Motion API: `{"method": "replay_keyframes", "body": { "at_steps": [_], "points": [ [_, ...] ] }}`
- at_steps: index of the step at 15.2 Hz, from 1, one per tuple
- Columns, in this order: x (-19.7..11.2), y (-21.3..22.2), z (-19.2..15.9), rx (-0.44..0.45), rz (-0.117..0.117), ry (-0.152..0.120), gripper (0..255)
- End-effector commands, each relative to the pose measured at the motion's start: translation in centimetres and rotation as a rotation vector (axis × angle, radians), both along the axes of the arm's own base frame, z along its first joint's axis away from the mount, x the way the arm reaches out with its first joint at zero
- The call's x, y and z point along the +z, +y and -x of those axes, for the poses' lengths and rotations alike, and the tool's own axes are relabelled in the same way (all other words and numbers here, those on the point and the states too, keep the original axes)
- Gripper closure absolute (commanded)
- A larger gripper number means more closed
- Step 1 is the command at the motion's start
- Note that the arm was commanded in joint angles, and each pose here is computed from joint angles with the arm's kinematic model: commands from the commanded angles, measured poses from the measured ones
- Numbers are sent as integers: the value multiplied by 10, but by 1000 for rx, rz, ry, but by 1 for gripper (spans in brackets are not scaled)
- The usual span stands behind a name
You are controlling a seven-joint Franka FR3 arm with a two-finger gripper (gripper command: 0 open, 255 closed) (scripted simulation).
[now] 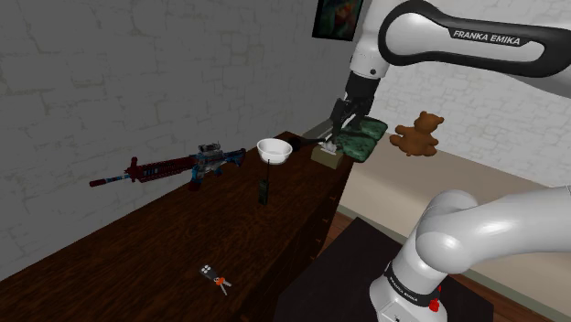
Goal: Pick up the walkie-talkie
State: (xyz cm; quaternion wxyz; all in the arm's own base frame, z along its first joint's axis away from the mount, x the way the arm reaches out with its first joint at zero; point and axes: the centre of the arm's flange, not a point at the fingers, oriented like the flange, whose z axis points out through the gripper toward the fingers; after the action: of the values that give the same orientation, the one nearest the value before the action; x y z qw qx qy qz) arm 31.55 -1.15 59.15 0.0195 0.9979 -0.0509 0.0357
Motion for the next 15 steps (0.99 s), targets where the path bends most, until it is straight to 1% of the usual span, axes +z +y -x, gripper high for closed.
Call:
{"method": "replay_keyframes", "body": {
  "at_steps": [1,15],
  "points": [
    [0,0,0,0,0,0,0],
    [-126,-4,-144,23,10,63,0]
  ]
}}
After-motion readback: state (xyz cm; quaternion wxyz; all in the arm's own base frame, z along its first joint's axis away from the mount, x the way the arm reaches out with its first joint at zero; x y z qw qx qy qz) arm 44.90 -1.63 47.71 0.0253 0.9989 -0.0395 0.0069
